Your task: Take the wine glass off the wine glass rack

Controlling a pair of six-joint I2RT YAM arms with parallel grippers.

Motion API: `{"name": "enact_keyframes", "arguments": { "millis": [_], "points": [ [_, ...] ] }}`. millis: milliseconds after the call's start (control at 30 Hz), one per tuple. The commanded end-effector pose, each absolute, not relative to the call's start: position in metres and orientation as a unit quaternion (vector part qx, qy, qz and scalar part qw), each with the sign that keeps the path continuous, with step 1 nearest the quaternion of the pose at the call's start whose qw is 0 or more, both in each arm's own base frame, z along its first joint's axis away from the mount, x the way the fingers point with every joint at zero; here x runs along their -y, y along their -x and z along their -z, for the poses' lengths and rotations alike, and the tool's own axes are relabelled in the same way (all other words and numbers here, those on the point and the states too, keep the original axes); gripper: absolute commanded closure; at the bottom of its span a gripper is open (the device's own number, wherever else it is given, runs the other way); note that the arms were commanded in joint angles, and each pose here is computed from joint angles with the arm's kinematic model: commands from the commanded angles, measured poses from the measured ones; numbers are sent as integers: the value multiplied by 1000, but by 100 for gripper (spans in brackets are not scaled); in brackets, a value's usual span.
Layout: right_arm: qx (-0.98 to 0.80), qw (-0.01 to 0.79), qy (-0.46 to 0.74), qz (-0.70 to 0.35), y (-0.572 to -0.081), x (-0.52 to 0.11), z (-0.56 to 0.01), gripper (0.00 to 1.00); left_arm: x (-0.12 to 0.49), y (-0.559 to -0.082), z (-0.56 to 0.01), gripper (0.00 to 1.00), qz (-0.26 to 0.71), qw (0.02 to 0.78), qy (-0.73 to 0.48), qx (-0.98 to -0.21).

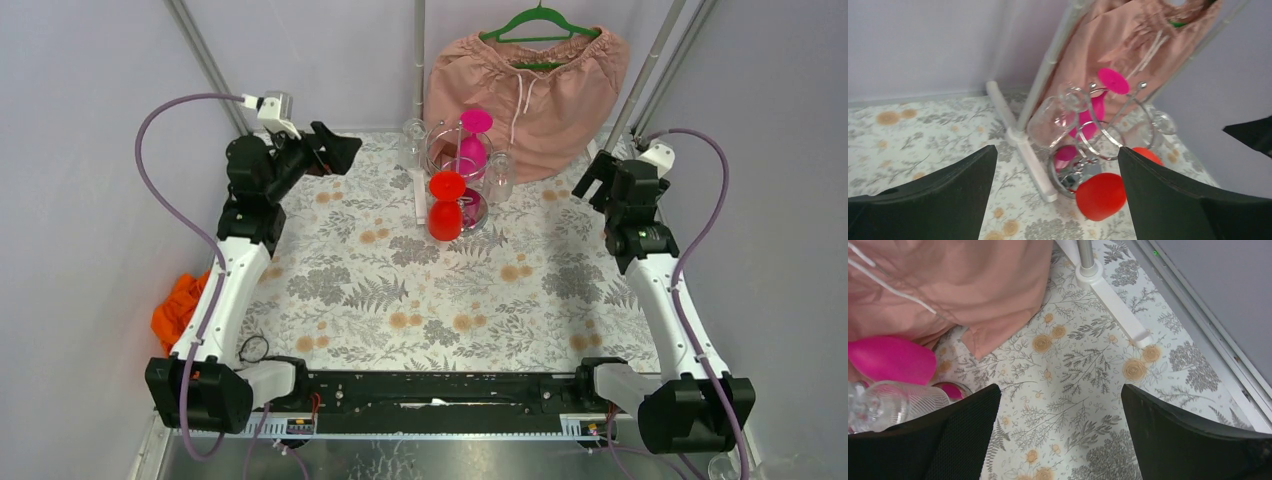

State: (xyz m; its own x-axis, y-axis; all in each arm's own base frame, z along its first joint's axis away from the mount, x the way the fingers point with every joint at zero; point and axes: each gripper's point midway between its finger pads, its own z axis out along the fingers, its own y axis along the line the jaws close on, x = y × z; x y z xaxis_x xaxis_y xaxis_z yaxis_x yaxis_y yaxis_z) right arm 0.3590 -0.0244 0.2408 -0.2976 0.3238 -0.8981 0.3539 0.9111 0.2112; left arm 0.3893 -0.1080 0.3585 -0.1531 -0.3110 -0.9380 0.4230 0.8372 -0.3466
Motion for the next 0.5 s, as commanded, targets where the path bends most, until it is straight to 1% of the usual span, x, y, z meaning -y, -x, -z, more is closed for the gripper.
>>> {"name": "enact_keyframes", "arguments": {
  "millis": [0,67,200,300,333,467],
  "points": [
    [-775,571,-271,15,-350,34,-288,0,144,-368,-402,1,357,630,-101,-682],
    [-760,589,-274,-25,-342,25,-312,0,161,-356,-421,1,396,632,-142,-651],
    [-715,649,-197,-170,-321,-24,-351,0,163,-338,-442,1,454,617,-86,-637],
    [-668,679,-173,-251,-298,-46,-374,0,173,-302,-468,1,452,653,-194,-576],
    [-671,673,-166,-261,-293,-51,-378,0,171,-296,-475,1,440,673,-207,-557],
    [-726,620,-120,-272,-283,-69,-400,0,152,-291,-498,1,422,716,-136,-539]
  ]
}}
